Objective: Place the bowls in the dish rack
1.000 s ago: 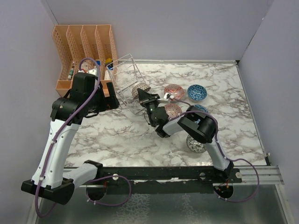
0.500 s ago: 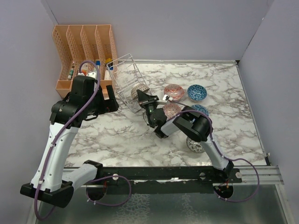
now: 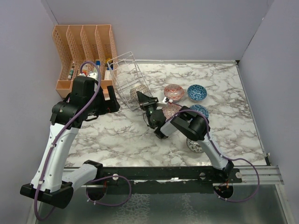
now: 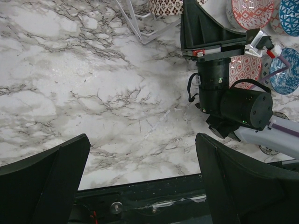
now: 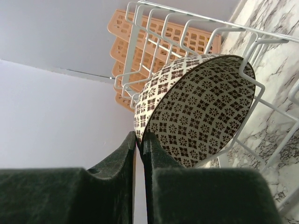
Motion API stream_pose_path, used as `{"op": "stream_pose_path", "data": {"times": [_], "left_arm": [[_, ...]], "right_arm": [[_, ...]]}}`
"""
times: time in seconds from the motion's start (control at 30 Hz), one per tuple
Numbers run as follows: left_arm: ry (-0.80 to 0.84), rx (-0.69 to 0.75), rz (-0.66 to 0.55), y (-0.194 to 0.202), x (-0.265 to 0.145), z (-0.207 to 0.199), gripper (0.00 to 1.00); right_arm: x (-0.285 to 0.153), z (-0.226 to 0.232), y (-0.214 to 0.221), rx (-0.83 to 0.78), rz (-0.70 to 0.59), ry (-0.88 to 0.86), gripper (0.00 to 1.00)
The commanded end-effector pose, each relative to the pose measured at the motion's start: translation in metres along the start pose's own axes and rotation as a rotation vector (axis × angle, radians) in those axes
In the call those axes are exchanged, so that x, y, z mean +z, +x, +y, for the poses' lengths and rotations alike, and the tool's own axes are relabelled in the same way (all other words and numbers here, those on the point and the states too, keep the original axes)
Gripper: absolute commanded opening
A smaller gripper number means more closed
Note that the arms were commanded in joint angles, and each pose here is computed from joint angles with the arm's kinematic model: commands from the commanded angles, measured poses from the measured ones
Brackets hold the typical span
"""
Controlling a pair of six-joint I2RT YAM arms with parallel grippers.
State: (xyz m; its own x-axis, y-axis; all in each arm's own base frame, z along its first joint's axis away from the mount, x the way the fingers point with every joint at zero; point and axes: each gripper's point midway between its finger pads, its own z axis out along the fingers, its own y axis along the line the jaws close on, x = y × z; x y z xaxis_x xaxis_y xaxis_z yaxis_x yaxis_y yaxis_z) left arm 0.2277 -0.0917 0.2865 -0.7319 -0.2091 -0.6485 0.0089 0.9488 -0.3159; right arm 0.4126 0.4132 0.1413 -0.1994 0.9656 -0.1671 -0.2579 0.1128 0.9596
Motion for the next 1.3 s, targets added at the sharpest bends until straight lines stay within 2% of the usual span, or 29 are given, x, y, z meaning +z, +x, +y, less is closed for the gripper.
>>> {"op": "stream_pose_path", "data": {"times": [0.0, 0.33, 0.7, 0.93, 1.27], "left_arm": [[0.037, 0.011, -0.017, -0.002, -0.003, -0.007, 0.99], [0.047, -0.009, -0.005, 0.000, 0.001, -0.009, 0.99], [0.073, -0.025, -0.008, -0.004, 0.004, -0.016, 0.99], [0.078, -0.027, -0.008, -0.003, 0.004, -0.017, 0.99], [0.064, -0.023, -0.013, -0.002, 0.004, -0.013, 0.99]], "right_arm": [[-0.012, 0.003, 0.003, 0.106, 0.040, -0.053, 0.10], [-0.019, -0.001, 0.011, 0.144, 0.104, -0.018, 0.29], [-0.018, 0.016, 0.001, 0.141, 0.103, 0.014, 0.47], [-0.022, 0.027, -0.004, 0.129, 0.121, 0.026, 0.48], [-0.036, 0.016, -0.002, 0.117, 0.179, 0.116, 0.50]]}}
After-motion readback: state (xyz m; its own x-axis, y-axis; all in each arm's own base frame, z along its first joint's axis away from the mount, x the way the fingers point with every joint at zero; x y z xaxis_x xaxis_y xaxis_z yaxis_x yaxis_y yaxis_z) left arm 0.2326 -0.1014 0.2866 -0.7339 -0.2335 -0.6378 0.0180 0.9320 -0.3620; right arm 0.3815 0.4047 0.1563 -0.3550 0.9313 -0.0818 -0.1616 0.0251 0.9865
